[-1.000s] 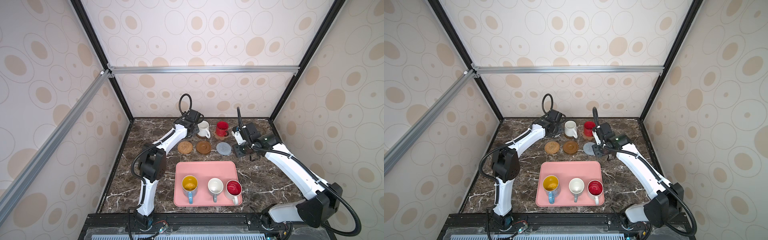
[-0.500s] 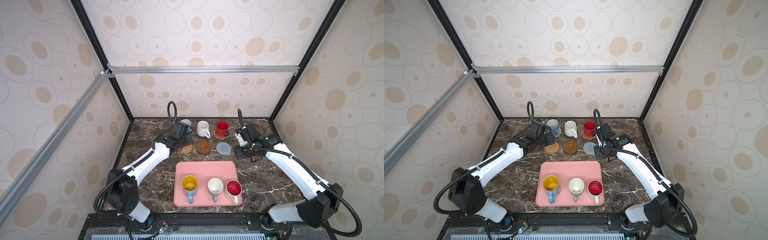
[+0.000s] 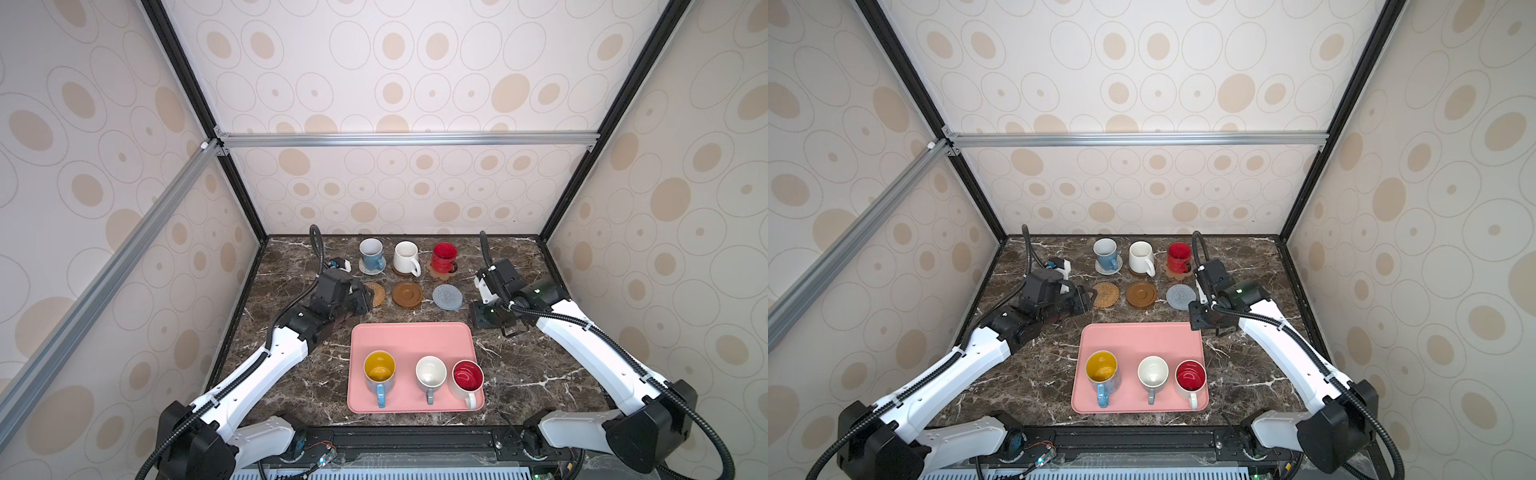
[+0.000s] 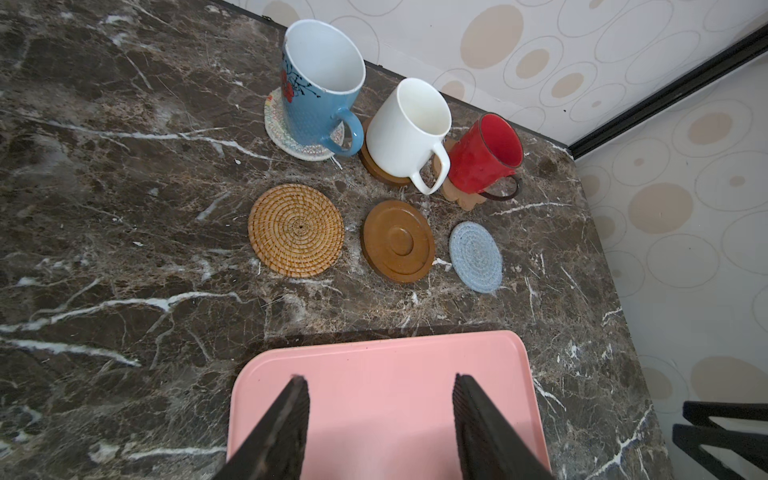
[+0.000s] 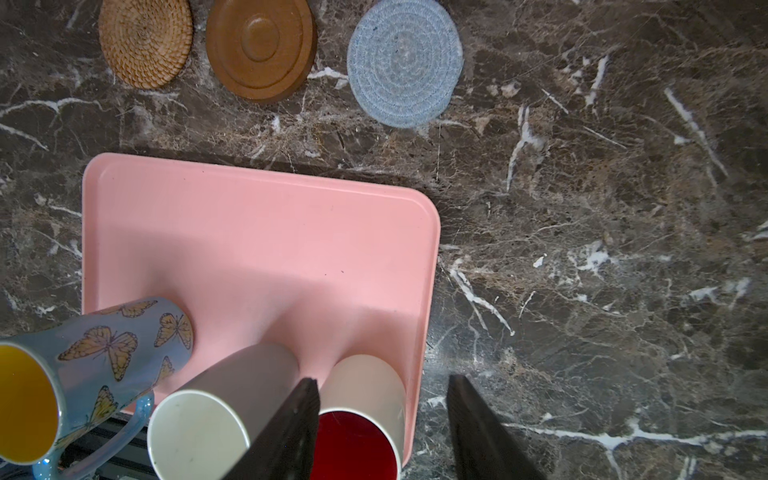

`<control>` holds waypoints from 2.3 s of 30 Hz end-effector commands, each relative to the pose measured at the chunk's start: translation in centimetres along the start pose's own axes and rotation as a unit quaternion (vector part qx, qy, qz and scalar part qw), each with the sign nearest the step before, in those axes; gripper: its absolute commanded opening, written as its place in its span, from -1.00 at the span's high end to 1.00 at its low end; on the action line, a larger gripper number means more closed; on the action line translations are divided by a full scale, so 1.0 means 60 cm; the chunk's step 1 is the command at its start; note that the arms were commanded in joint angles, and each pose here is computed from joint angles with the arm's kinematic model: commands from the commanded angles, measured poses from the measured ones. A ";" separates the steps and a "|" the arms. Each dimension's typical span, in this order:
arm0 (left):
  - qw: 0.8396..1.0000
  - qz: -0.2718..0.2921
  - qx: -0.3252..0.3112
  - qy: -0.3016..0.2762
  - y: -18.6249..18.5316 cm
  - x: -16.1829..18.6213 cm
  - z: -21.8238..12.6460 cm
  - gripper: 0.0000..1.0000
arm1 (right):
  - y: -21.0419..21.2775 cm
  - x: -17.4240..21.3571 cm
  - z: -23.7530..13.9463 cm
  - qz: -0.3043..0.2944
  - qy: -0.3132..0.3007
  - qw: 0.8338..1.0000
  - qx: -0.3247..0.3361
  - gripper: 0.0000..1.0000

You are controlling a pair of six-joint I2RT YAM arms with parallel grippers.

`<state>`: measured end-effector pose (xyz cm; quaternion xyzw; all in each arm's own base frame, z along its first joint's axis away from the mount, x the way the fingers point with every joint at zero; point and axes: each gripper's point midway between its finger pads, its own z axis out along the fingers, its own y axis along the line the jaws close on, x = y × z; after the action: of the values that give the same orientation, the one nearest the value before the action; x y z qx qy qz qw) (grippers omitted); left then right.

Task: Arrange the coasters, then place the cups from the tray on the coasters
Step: 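Open the left gripper and raise it away from the blue mug, then draw the left gripper back while the right gripper moves over the red-inside mug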

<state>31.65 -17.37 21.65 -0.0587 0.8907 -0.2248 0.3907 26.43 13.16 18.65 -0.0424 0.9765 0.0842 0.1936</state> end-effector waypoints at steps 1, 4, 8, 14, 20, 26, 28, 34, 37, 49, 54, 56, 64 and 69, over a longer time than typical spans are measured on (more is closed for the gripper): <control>1.000 0.017 0.002 0.012 0.000 0.018 -0.011 -0.13 | 0.001 0.007 -0.007 0.017 -0.008 1.000 -0.008 -0.08; 0.999 0.024 -0.002 0.022 0.000 0.025 -0.011 -0.13 | 0.001 0.011 -0.006 0.024 -0.012 1.000 -0.010 -0.08; 0.999 0.027 -0.002 0.026 -0.004 0.029 -0.013 -0.14 | 0.001 0.015 -0.006 0.029 -0.013 0.999 -0.013 -0.09; 0.999 0.023 -0.004 0.026 -0.005 0.034 -0.015 -0.15 | 0.003 0.017 -0.005 0.027 -0.009 0.999 -0.016 -0.09; 1.000 0.007 0.001 0.017 -0.004 0.036 -0.019 -0.15 | 0.006 0.023 -0.004 0.026 -0.004 0.999 -0.020 -0.10; 1.000 0.002 0.000 0.012 0.001 0.038 -0.023 -0.16 | 0.012 0.030 -0.004 0.025 -0.002 0.999 -0.026 -0.10; 1.000 0.001 -0.001 0.014 0.002 0.039 -0.023 -0.16 | 0.013 0.033 -0.004 0.024 0.000 0.999 -0.026 -0.10; 1.000 -0.005 0.000 0.006 0.002 0.035 -0.026 -0.17 | 0.012 0.047 -0.007 0.021 0.011 1.000 -0.017 -0.10; 1.000 -0.007 0.001 0.003 0.002 0.035 -0.026 -0.17 | 0.003 0.064 -0.010 0.012 0.023 1.000 0.005 -0.11; 1.000 -0.015 -0.002 -0.002 0.005 0.034 -0.015 -0.18 | -0.007 0.151 -0.025 0.009 0.070 0.997 0.023 -0.11; 1.000 -0.020 -0.001 -0.006 0.004 0.033 -0.011 -0.19 | -0.013 0.193 -0.025 0.024 0.082 0.996 0.026 -0.10; 1.000 -0.020 -0.002 -0.006 0.005 0.034 -0.009 -0.19 | -0.014 0.204 -0.026 0.031 0.083 0.996 0.024 -0.10; 1.000 -0.023 -0.003 -0.006 0.007 0.036 -0.001 -0.22 | -0.008 0.234 -0.020 0.043 0.099 0.994 0.012 -0.11; 1.000 -0.025 -0.005 -0.004 0.008 0.037 0.005 -0.23 | 0.003 0.240 -0.017 0.037 0.102 0.994 0.011 -0.11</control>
<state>30.04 -17.60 19.66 -0.0748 0.8919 -0.2279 0.3833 13.38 12.58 14.44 -0.0252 0.9911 0.0832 0.1013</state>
